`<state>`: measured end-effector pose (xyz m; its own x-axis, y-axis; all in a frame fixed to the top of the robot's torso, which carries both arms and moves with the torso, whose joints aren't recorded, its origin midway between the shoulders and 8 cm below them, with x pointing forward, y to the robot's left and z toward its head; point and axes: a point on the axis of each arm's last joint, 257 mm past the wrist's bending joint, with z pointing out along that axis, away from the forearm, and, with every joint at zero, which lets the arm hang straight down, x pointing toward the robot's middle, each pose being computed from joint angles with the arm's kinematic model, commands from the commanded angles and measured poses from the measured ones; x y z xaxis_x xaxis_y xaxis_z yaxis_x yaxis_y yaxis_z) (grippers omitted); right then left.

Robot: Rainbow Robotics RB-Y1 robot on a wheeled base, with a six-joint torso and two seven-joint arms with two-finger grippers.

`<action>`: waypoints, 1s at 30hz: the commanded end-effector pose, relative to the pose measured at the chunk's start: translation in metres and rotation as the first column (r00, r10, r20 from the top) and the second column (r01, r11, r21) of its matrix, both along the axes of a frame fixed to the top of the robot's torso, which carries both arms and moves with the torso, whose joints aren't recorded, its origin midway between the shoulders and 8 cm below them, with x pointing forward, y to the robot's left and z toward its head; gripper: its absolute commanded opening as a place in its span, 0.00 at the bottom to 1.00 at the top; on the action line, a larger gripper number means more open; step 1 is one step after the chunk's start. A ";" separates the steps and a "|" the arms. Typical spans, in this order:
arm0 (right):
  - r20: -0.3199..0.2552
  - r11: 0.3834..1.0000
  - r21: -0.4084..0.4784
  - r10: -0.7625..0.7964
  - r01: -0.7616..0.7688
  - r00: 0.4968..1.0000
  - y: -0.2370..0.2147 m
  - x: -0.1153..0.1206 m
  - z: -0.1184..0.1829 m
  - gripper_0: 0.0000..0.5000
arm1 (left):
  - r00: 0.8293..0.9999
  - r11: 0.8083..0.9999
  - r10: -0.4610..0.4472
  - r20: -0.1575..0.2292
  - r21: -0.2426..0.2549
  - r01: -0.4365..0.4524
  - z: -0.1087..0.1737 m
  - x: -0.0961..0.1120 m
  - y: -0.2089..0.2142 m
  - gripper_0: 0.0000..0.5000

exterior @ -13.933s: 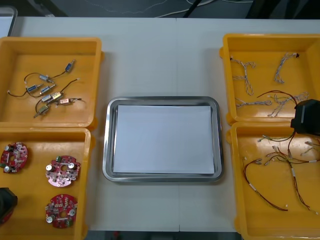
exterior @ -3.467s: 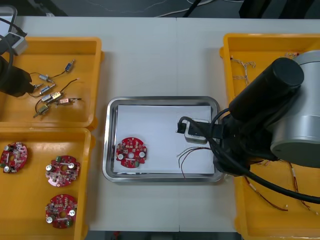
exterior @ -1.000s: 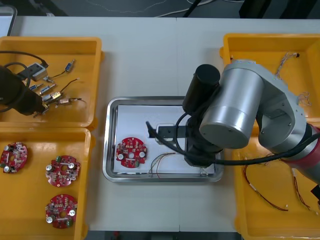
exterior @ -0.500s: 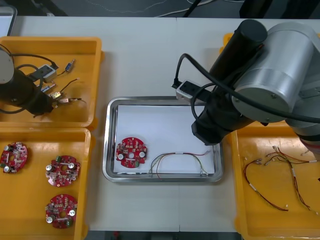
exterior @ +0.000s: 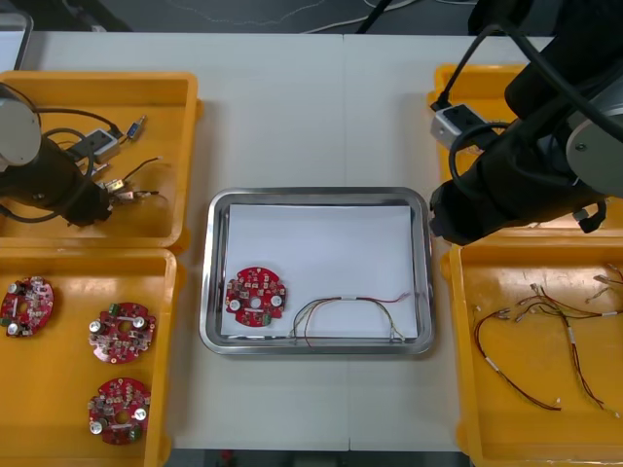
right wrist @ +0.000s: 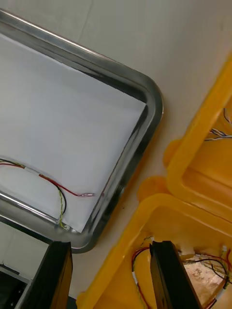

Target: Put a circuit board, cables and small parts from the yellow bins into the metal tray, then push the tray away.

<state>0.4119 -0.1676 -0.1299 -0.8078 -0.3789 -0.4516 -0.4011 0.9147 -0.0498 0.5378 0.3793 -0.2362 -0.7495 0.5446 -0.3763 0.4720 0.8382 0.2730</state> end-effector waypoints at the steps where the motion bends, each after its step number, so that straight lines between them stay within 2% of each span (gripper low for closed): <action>1: 0.022 0.992 0.050 -0.116 0.115 0.993 -0.028 -0.001 0.015 0.94 | 1.000 1.000 0.008 0.005 -0.019 -0.008 0.014 0.005 -0.010 1.00; 10: 0.030 0.967 0.102 -0.240 0.235 0.970 -0.072 -0.005 0.022 0.94 | 1.000 1.000 0.006 -0.010 -0.026 -0.007 0.021 -0.002 -0.002 1.00; 22: 0.062 0.941 0.142 -0.317 0.306 0.946 -0.104 -0.012 0.033 0.94 | 1.000 1.000 0.025 0.003 -0.011 -0.025 0.013 -0.003 0.009 0.99; 23: 0.063 0.939 0.143 -0.325 0.314 0.944 -0.106 -0.012 0.034 0.94 | 1.000 1.000 0.026 0.001 -0.010 -0.026 0.012 -0.004 0.010 0.89; 24: 0.064 0.937 0.144 -0.328 0.317 0.942 -0.107 -0.011 0.034 0.94 | 1.000 1.000 0.026 0.001 -0.010 -0.026 0.012 -0.004 0.010 0.84; 25: 0.069 0.935 0.144 -0.336 0.324 0.939 -0.110 -0.011 0.035 0.94 | 1.000 1.000 0.026 0.001 -0.008 -0.026 0.011 -0.004 0.011 0.70; 26: 0.075 0.932 0.142 -0.347 0.334 0.935 -0.113 -0.010 0.036 0.94 | 1.000 1.000 0.028 0.002 -0.007 -0.028 0.011 -0.004 0.011 0.61; 28: 0.085 0.926 0.142 -0.363 0.349 0.928 -0.118 -0.008 0.037 0.94 | 1.000 1.000 0.028 0.000 -0.005 -0.028 0.010 -0.005 0.012 0.56; 30: 0.088 0.918 0.141 -0.385 0.371 0.919 -0.126 -0.007 0.037 0.94 | 1.000 1.000 0.028 -0.001 -0.001 -0.028 0.008 -0.006 0.014 0.43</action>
<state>0.4044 -0.2683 -0.1058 -0.8400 -0.0597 -0.5393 -0.1103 0.9920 0.0621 0.5291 0.3728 -0.2416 -0.7585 0.5421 -0.3616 0.4887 0.8403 0.2347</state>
